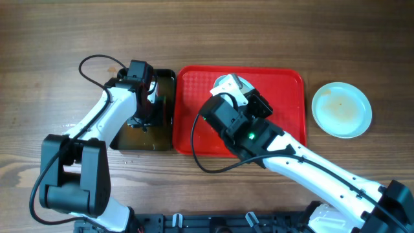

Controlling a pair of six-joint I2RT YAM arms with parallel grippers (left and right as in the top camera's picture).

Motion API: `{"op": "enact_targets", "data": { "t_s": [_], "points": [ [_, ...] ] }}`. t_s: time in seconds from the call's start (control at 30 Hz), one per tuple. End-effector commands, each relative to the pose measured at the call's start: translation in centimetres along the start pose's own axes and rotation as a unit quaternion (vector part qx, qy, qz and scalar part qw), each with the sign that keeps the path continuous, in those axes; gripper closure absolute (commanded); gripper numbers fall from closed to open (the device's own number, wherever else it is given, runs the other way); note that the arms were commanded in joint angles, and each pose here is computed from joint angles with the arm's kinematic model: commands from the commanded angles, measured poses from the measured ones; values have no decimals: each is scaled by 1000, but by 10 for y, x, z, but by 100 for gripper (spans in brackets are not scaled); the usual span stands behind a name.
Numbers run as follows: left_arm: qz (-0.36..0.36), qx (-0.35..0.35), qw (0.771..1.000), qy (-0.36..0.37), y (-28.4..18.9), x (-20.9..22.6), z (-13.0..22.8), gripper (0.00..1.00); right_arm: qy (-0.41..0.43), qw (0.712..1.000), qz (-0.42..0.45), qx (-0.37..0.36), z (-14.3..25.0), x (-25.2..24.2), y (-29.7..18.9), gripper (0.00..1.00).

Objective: Clean dirty plates on tray and stack at the side

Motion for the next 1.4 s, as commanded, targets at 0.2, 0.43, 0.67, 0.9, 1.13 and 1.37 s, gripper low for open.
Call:
{"op": "enact_targets", "data": {
  "t_s": [0.2,0.43,0.67,0.9,1.13,1.37],
  "points": [
    [5,-15,1000,-3,-7,-2,-5,46,1,995,83,-50,-28,-31,-10,96],
    [5,-15,1000,-3,-7,-2,-5,44,297,949,-78,72,13,-11,40,96],
    [5,-15,1000,-3,-7,-2,-5,39,503,826,-39,250,111,-90,105,96],
    [5,-15,1000,-3,-7,-2,-5,39,618,710,65,331,231,-160,122,96],
    [5,-15,1000,-3,-7,-2,-5,39,655,660,116,350,279,-185,116,63],
    [5,-17,1000,-3,-8,-2,-6,34,637,684,-199,294,195,-124,120,28]
  ]
}}
Point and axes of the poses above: each gripper's point midway between its finger pads, its own y axis out along the fingers, its own x axis along the line the jaws close on, z = x × y, the point moved 1 cm from there along -y, back along the fingers, and after that the axes turned 11 degrees about y, right-handed, at the moved point
